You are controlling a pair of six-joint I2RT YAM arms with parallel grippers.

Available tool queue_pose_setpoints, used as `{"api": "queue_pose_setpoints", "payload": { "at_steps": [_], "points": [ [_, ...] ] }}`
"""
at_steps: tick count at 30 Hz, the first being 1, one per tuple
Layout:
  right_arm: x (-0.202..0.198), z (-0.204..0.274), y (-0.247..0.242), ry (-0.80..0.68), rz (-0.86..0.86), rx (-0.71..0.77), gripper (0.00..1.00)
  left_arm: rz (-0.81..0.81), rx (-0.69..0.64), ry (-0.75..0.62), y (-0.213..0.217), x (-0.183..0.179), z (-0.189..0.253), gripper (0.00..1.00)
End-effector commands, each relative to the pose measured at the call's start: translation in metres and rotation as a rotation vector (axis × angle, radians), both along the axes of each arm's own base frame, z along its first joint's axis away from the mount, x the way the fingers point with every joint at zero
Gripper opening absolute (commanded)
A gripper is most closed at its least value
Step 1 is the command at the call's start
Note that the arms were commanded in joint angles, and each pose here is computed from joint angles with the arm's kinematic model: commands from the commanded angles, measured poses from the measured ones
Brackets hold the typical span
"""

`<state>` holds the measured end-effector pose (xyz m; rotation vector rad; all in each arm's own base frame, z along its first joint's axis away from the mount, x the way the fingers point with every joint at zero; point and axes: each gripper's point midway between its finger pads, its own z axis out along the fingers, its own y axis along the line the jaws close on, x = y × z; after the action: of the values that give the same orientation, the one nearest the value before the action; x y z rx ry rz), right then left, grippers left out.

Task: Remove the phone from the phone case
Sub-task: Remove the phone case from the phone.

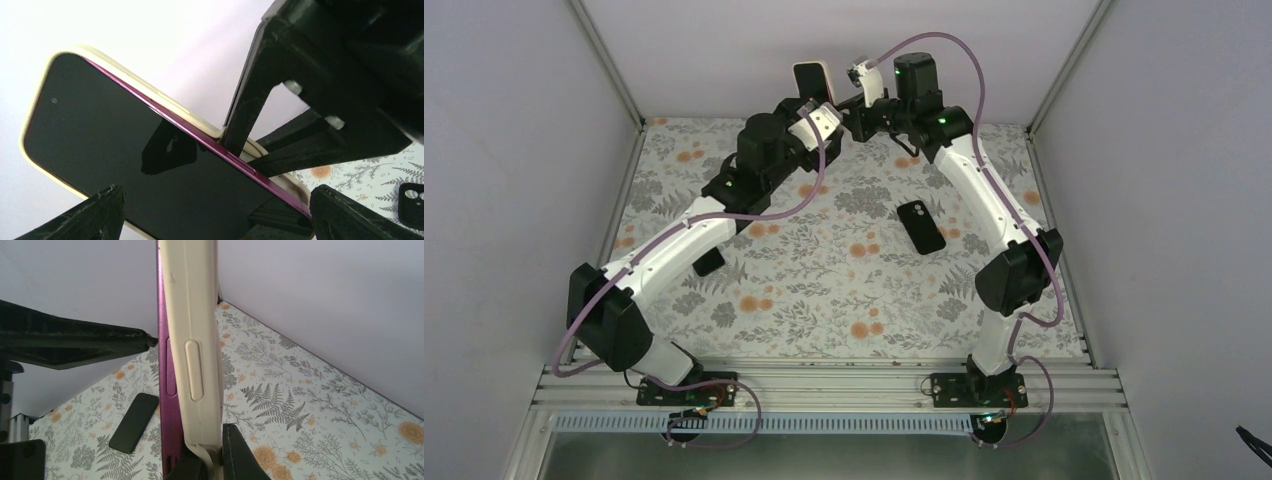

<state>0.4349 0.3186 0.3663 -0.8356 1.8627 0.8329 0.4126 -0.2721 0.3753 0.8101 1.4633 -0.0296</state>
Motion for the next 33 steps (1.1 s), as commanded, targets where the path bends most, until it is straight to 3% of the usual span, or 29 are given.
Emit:
{"api": "queue_pose_setpoints", "payload": {
  "at_steps": [1,8,19,33],
  "points": [
    [-0.012,0.055,-0.001,-0.125,0.012,0.085,0.03,0.026,-0.009,0.000,-0.001,0.007,0.002,0.91],
    [-0.013,0.057,-0.002,-0.131,0.010,0.085,0.03,0.099,0.014,0.002,0.007,0.017,-0.008,0.91],
    [-0.010,0.047,0.000,-0.112,0.014,0.077,0.03,0.238,-0.070,-0.079,0.034,0.017,0.020,0.89],
    [-0.011,0.017,0.012,-0.012,0.121,0.102,0.03,0.568,-0.097,-0.555,0.074,-0.025,0.067,0.69]
  ]
}}
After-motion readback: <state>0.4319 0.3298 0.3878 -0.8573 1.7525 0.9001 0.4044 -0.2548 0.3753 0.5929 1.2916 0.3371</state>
